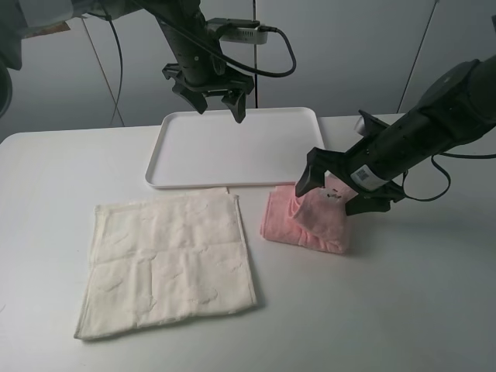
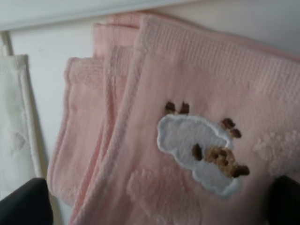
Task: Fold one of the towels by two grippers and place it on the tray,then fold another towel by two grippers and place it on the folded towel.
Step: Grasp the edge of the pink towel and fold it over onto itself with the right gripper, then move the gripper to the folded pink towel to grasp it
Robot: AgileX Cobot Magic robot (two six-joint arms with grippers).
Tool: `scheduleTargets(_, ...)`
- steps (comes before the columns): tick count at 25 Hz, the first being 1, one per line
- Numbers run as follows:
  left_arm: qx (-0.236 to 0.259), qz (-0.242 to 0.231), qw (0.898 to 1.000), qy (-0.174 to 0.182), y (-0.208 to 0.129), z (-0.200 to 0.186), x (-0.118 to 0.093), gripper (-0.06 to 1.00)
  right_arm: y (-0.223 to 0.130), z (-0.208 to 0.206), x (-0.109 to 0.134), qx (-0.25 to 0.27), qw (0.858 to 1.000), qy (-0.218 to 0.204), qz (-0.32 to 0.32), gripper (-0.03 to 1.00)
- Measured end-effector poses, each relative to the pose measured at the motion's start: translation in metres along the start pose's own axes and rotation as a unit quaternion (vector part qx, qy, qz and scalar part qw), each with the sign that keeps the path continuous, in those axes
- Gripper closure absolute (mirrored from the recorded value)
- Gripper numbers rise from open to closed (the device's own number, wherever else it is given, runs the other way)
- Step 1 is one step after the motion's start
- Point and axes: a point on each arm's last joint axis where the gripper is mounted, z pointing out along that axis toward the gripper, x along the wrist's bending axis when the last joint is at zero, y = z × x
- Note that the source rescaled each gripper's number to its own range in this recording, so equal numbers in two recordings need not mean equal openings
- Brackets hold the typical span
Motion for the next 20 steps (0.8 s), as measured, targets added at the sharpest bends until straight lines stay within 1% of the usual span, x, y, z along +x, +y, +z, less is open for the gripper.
scheduleTargets(3, 0.0, 0.0, 1.0, 0.0, 0.0, 0.0, 0.0, -0.03, 0.0, 0.0, -0.004, -0.003, 1.0, -0.021, 0.006, -0.03)
scheduleTargets(6, 0.0, 0.0, 1.0, 0.0, 0.0, 0.0, 0.0, -0.03, 0.001, 0.0, -0.006, -0.004, 0.999, -0.034, 0.007, -0.03)
scheduleTargets(11, 0.0, 0.0, 1.0, 0.0, 0.0, 0.0, 0.0, -0.03, 0.002, -0.001, -0.008, -0.008, 0.999, -0.038, 0.022, -0.03)
scheduleTargets(17, 0.0, 0.005, 1.0, 0.001, 0.0, 0.0, 0.0, -0.03, 0.01, -0.011, -0.03, -0.011, 0.997, -0.044, 0.057, -0.03)
scheduleTargets(20, 0.0, 0.01, 1.0, 0.001, 0.0, 0.0, 0.0, -0.03, 0.01, -0.012, -0.032, -0.002, 0.998, -0.048, 0.048, -0.03)
